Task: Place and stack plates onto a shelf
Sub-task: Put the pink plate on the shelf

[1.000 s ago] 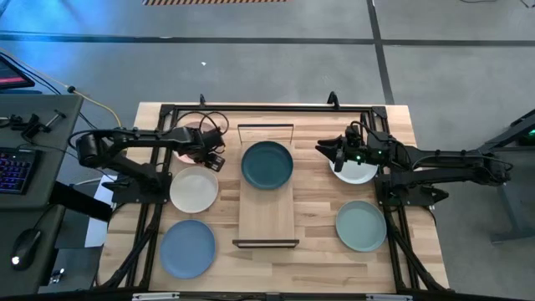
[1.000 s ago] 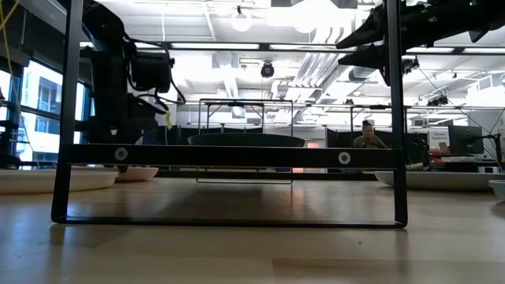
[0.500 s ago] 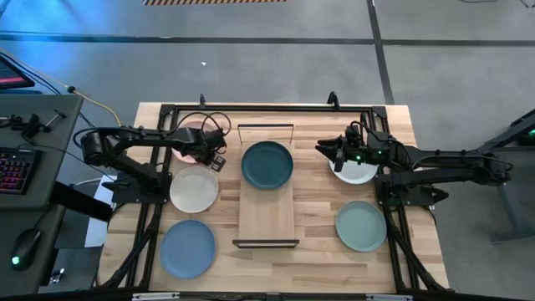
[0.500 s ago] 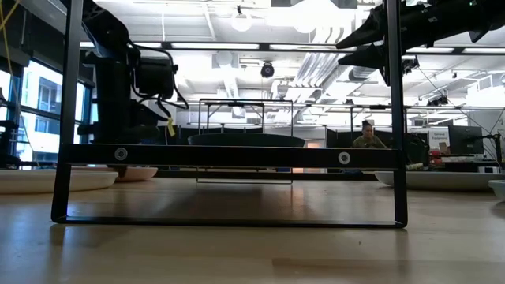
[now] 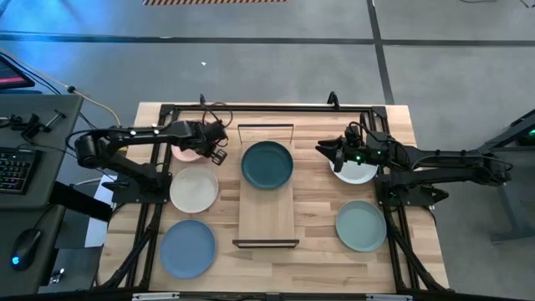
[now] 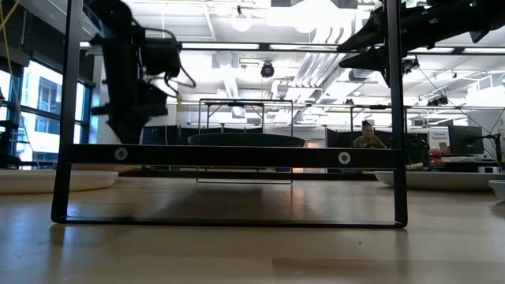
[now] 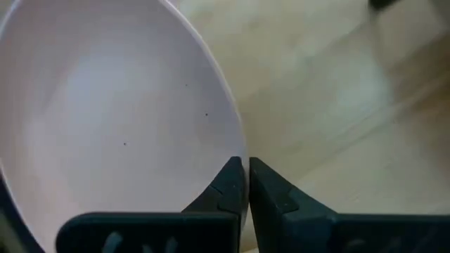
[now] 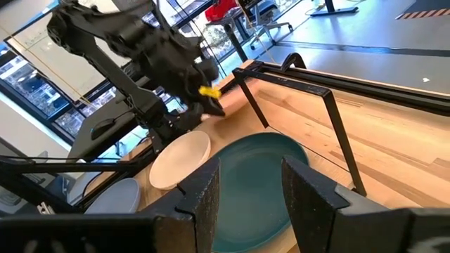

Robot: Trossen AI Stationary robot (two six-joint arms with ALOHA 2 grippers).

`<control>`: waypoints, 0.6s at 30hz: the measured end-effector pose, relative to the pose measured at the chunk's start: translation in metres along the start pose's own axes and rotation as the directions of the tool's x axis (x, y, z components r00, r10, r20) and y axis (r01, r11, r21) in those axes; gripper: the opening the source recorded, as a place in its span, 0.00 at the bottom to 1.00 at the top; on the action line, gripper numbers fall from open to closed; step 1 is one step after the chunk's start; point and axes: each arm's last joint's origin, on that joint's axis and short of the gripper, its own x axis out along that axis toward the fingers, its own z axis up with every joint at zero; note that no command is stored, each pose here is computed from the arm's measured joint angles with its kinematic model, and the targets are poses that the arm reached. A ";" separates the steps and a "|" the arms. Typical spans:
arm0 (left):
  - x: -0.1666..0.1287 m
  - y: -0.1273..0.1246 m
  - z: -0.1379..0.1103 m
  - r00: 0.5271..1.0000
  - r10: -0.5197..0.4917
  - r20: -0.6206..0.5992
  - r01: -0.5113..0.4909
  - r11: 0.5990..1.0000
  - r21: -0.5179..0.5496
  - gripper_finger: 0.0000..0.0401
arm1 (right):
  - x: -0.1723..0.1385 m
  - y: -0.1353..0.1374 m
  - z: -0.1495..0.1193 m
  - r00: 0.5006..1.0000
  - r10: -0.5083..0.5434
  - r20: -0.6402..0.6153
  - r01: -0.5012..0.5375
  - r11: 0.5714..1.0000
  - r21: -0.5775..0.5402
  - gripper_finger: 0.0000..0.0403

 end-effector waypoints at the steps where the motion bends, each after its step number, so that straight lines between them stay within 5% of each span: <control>1: -0.007 0.001 0.004 1.000 0.015 0.019 -0.016 1.000 0.014 0.00 | 0.000 0.000 0.000 1.000 0.000 0.000 0.000 1.000 0.000 0.33; 18: -0.079 0.015 0.039 0.980 0.038 0.197 -0.050 0.997 0.058 0.00 | 0.000 0.000 0.000 1.000 -0.001 0.000 0.001 1.000 0.000 0.33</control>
